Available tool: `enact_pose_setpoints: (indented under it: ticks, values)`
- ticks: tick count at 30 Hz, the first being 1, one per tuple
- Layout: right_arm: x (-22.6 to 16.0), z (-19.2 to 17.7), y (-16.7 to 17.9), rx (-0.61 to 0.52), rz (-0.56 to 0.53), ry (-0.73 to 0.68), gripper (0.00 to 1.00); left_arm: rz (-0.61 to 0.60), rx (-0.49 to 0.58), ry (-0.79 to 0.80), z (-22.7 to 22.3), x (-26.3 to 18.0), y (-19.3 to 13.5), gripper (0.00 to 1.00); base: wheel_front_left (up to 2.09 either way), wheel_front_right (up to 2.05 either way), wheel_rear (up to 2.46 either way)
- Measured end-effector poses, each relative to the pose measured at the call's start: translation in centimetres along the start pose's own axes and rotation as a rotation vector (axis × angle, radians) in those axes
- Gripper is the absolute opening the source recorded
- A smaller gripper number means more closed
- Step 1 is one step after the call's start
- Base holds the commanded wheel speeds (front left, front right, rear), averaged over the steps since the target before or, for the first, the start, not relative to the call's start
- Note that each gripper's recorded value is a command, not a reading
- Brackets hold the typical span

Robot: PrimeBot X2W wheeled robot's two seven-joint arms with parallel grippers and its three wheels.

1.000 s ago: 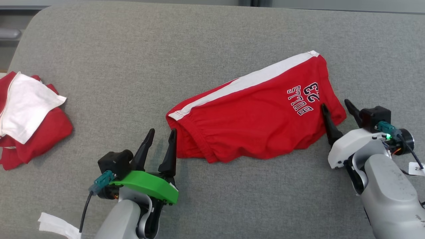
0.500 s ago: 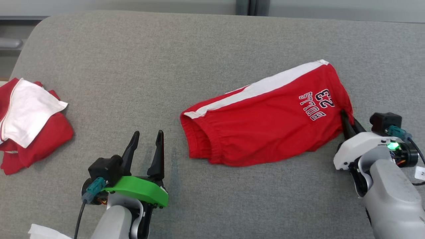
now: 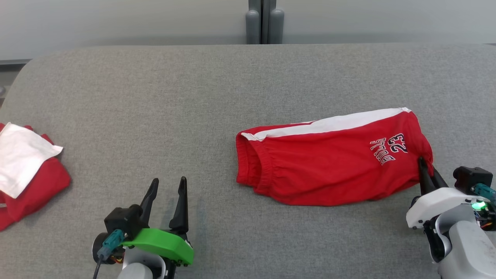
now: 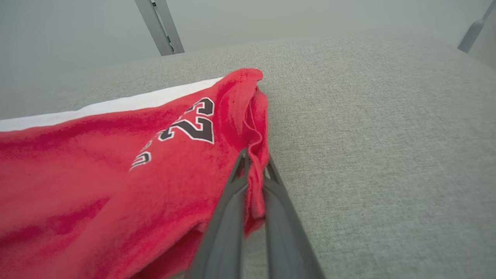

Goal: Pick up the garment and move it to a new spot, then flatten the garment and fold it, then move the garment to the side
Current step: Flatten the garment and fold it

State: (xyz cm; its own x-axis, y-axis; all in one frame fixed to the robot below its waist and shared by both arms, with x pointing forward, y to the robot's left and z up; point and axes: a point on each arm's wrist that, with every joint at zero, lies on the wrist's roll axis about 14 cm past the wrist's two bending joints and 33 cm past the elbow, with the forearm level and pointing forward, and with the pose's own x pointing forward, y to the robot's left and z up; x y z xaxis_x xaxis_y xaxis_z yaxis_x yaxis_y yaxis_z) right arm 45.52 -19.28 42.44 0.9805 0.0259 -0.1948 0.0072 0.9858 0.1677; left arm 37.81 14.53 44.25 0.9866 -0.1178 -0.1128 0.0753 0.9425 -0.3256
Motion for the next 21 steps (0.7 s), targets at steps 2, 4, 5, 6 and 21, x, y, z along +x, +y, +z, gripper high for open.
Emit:
enact_pose_setpoints:
  ticks: [2,4,5,6,21]
  values:
    - [-0.1,1.3,0.2,-0.026,0.015,-0.037,0.0,-0.013,-0.002,-0.002,0.1,0.0,-0.5,1.0,0.0,0.0,0.0]
    - [0.0,2.8,1.4,-0.037,0.048,-0.084,0.0,-0.017,-0.008,-0.004,0.1,-0.1,-0.7,1.0,0.0,0.0,0.0]
    - [0.1,3.7,2.4,-0.046,0.077,-0.111,0.0,-0.017,-0.01,-0.002,0.0,-0.1,-0.8,1.0,0.0,0.0,0.0]
    - [0.3,4.5,3.7,-0.046,0.109,-0.139,0.0,-0.017,-0.011,0.0,-0.1,-0.3,-0.8,1.0,0.0,0.0,0.0]
    - [-2.8,4.1,24.2,-0.051,0.682,-0.141,0.0,0.054,-0.019,0.018,-0.8,-2.6,0.8,1.0,0.0,0.0,0.0]
